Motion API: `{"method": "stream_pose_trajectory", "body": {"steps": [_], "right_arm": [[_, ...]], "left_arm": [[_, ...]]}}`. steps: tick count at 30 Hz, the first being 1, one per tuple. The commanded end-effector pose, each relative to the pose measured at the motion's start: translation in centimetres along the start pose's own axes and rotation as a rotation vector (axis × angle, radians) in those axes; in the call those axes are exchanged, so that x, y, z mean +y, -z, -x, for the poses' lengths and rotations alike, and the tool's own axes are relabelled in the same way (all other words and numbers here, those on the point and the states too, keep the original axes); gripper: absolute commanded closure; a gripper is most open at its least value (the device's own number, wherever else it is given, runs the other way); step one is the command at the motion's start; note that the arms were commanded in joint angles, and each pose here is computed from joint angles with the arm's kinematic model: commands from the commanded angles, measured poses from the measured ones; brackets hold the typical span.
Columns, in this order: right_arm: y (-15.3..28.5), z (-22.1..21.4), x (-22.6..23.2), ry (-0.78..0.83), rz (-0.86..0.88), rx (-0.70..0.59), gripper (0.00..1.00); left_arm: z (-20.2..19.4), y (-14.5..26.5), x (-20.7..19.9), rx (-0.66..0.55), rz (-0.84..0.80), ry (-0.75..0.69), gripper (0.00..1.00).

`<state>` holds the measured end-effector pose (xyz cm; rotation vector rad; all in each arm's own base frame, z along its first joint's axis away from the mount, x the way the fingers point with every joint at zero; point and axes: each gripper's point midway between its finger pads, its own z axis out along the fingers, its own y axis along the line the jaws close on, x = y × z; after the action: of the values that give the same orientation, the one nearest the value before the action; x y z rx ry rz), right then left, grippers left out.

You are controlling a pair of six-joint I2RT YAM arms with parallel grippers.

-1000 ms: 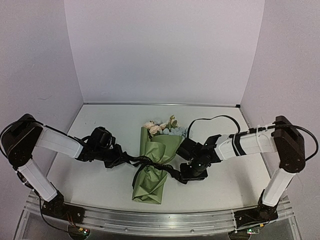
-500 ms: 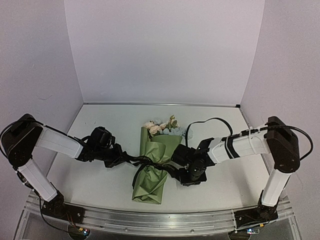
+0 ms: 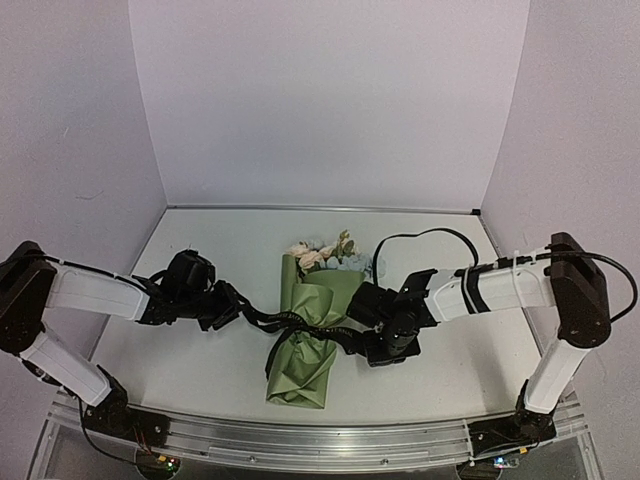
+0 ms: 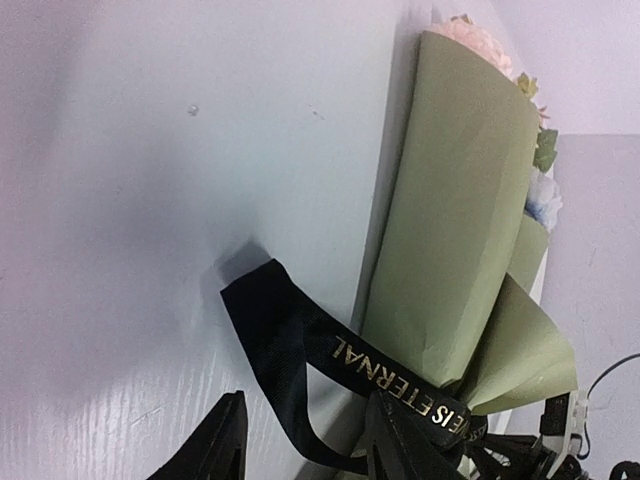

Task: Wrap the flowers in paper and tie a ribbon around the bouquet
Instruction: Tie the half-tied ribbon around the folded bouquet.

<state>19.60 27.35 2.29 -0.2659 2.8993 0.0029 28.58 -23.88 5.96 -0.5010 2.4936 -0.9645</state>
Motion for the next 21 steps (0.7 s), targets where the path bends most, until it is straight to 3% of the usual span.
{"method": "stream_pose_trajectory", "body": {"steps": [1,4,6,10,14,17,21], "right_arm": [[2.0,1.3,0.2,0.019,0.008,-0.051,1.0],[2.0,1.3,0.2,0.023,0.007,-0.052,1.0],[2.0,1.4,0.2,0.026,0.008,-0.052,1.0],[2.0,1.4,0.3,0.03,0.01,-0.05,1.0],[2.0,1.3,0.3,0.032,0.011,-0.051,1.0],[2.1,1.3,0.2,0.034,0.01,-0.053,1.0],[2.4,1.6,0.0,0.034,0.009,-0.068,1.0]], "left_arm": [[2.4,1.3,0.5,-0.116,0.08,-0.012,0.55],[2.9,0.5,-0.1,-0.091,0.094,-0.104,0.55],[2.8,-0.4,-0.4,-0.052,0.103,-0.165,0.49],[1.6,-2.6,-0.5,0.052,0.098,-0.211,0.4],[1.6,-4.0,0.3,0.084,0.149,-0.242,0.38],[1.5,-4.7,0.9,0.097,0.177,-0.263,0.41],[1.1,-5.3,1.6,0.118,0.197,-0.267,0.59]]}}
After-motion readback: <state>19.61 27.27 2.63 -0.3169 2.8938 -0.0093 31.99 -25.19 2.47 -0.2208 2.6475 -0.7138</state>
